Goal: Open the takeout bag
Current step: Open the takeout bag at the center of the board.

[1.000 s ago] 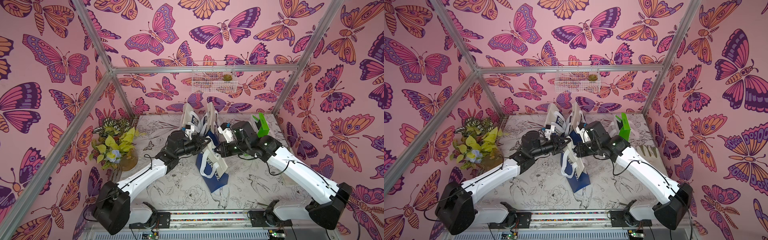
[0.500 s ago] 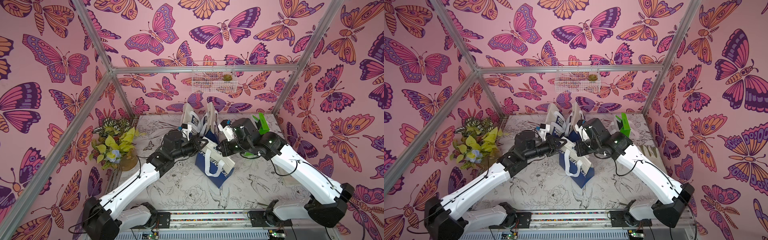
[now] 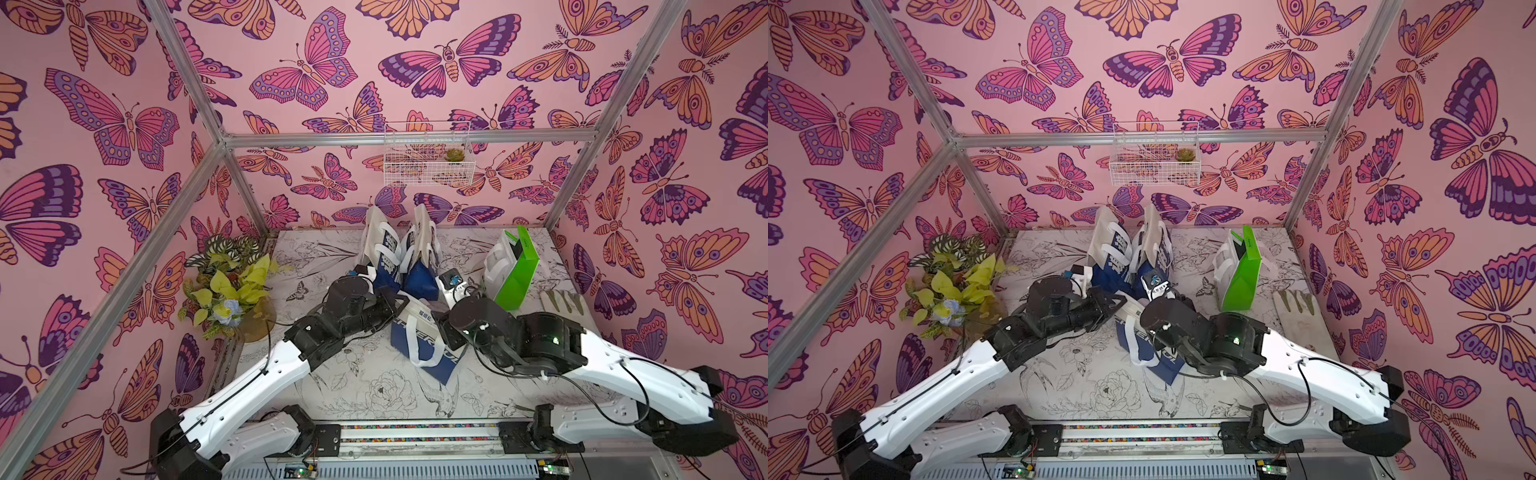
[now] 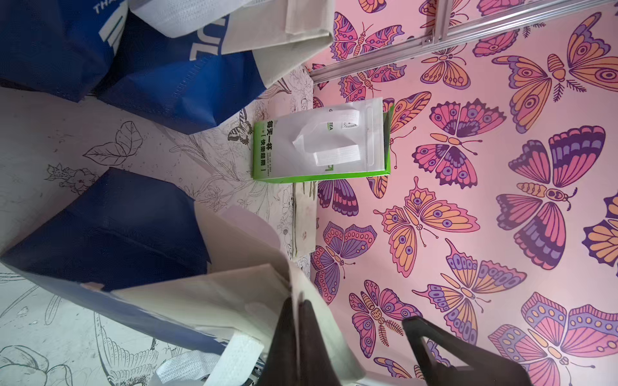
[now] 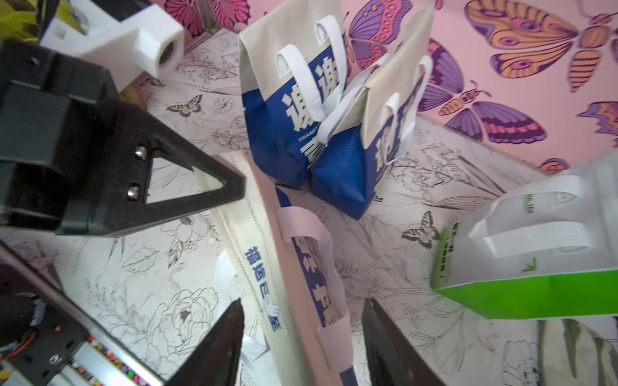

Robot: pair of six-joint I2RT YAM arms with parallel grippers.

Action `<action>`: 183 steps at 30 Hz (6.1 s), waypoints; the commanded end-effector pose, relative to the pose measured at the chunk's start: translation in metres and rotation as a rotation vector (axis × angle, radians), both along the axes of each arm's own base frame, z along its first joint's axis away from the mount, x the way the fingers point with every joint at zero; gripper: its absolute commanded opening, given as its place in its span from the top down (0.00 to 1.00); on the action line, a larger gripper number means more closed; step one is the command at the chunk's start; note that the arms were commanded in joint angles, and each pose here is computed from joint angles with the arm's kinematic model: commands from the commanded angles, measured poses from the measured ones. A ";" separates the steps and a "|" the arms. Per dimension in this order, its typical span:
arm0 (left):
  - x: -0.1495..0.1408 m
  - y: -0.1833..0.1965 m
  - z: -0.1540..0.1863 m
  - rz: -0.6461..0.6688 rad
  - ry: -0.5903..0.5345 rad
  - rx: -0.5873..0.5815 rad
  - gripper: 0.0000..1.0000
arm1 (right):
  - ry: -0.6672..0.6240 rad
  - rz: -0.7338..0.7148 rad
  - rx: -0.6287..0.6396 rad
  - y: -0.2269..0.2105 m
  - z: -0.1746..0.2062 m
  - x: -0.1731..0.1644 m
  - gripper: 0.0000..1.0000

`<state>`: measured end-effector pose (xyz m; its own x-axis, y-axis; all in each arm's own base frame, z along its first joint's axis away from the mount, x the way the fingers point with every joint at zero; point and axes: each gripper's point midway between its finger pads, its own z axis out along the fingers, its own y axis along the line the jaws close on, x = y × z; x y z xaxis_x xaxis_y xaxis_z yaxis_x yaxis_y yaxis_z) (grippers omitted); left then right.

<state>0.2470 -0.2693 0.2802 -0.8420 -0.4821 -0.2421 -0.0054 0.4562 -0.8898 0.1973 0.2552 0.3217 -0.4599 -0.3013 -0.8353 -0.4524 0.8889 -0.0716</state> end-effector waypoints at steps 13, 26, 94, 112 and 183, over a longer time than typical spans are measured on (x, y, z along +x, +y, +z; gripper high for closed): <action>-0.006 0.006 0.006 0.044 0.047 -0.036 1.00 | -0.178 -0.038 -0.100 0.052 -0.015 -0.003 0.22; -0.012 0.013 0.014 0.050 0.023 -0.038 1.00 | -0.179 -0.220 -0.185 0.022 -0.032 0.031 0.26; -0.017 0.013 -0.002 0.041 0.130 -0.014 0.80 | 0.030 -0.128 -0.058 -0.010 -0.056 0.037 0.62; -0.013 -0.039 0.017 -0.044 0.103 -0.068 0.61 | 0.089 -0.031 -0.052 0.015 -0.067 0.020 0.64; -0.024 -0.030 0.020 -0.045 0.135 -0.104 1.00 | 0.114 -0.087 0.218 -0.055 -0.081 0.012 0.39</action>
<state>0.2226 -0.2939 0.2898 -0.8767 -0.4742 -0.0806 -0.1253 0.3870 -0.9135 0.2119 0.1817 0.2302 -0.5832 -0.1153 -0.8041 -0.2828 0.9568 0.0679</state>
